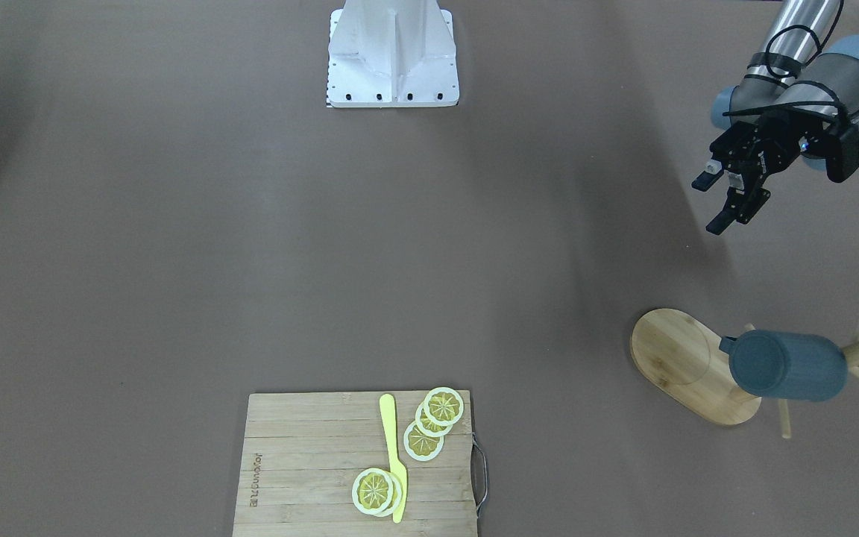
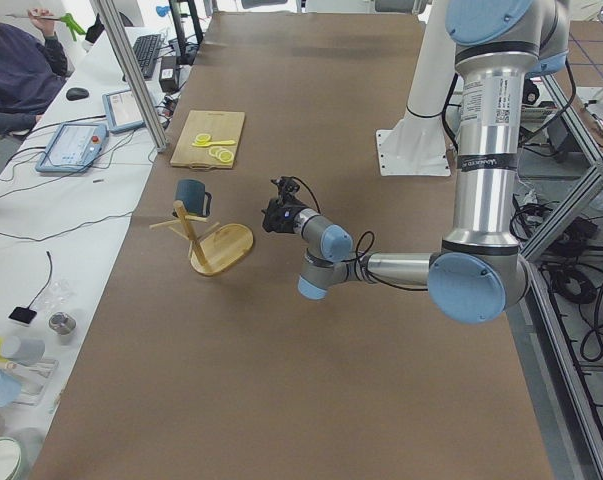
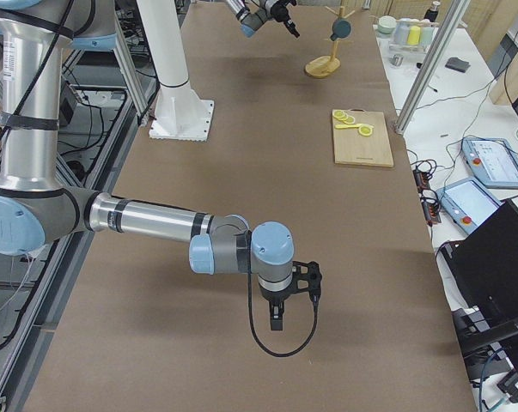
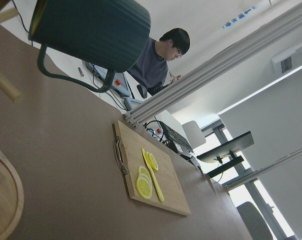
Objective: Hang cup on storage rack
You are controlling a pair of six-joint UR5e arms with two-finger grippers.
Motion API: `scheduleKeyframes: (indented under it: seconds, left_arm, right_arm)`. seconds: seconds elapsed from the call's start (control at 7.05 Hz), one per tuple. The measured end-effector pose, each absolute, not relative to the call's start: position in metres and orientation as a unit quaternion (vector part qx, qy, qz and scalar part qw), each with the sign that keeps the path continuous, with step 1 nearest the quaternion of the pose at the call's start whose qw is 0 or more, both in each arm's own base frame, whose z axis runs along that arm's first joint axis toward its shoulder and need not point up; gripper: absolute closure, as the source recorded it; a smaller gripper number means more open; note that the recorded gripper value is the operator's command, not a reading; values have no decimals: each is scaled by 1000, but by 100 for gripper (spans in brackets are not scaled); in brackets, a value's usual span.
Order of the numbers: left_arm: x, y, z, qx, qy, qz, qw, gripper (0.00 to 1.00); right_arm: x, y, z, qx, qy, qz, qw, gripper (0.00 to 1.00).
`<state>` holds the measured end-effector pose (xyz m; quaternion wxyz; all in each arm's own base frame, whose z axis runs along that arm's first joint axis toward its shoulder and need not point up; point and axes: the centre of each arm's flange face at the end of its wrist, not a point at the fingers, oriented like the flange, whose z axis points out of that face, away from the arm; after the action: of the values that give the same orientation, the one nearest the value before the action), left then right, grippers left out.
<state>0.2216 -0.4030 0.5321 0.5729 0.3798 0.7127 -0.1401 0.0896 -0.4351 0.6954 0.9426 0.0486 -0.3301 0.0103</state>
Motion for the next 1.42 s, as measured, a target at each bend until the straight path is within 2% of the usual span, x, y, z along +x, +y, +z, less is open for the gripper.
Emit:
scheduleKeyframes:
  seconds: [0.71,1.42]
  left_arm:
    - [204,-407,578,535,487,42,689,1]
    - [132,-458,607,576,241,161,764,1]
  right_arm:
    - [89,-434,699,45,-331,11,943,0]
    - [89,-434,699,46,-331,11,942,0]
